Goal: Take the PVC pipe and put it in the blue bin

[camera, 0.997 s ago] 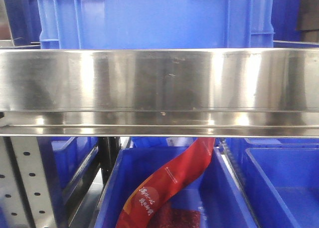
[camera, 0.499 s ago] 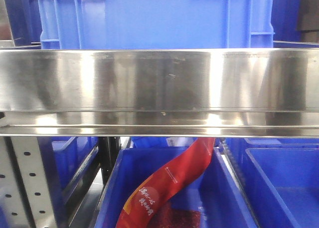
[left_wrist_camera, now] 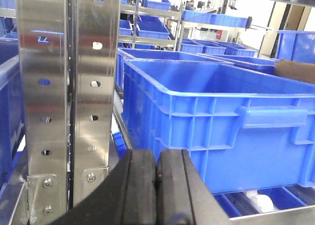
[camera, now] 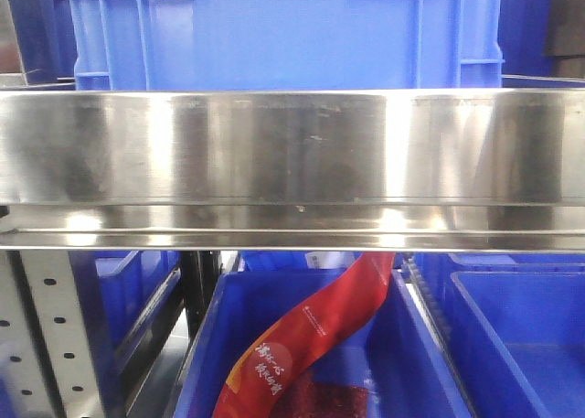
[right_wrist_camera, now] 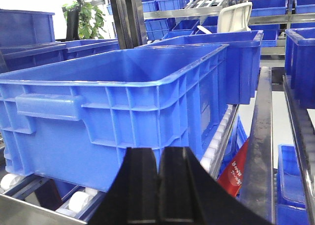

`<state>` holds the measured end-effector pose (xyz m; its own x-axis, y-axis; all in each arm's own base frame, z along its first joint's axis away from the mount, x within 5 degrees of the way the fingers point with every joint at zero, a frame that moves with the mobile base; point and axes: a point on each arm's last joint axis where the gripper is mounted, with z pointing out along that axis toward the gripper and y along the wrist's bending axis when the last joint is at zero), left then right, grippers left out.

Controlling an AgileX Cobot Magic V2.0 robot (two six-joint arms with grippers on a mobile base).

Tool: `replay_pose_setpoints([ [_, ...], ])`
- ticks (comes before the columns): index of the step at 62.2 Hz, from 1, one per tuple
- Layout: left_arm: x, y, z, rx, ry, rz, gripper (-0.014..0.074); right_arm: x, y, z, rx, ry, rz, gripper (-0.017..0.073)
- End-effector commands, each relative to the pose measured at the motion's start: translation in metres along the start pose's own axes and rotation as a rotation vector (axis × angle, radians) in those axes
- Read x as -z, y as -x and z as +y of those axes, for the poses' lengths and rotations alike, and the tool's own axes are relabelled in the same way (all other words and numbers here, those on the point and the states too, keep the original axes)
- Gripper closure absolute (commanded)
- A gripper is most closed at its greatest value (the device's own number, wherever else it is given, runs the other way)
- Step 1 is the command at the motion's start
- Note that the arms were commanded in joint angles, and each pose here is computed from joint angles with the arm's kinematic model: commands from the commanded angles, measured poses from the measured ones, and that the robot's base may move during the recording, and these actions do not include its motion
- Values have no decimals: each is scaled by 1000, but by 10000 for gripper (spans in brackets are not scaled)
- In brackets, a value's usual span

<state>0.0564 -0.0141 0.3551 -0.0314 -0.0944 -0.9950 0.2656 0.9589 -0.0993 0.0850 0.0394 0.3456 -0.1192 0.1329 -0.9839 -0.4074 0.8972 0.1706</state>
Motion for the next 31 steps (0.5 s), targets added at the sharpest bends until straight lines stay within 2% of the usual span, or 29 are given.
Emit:
replay_pose_setpoints([
  [1,2,2,0,7,-2,-23,704,1,1,-1,2,-6,-19,728],
  [31,2,2,0,7,-2,-23,704,1,1,-1,2,-6,-19,728],
])
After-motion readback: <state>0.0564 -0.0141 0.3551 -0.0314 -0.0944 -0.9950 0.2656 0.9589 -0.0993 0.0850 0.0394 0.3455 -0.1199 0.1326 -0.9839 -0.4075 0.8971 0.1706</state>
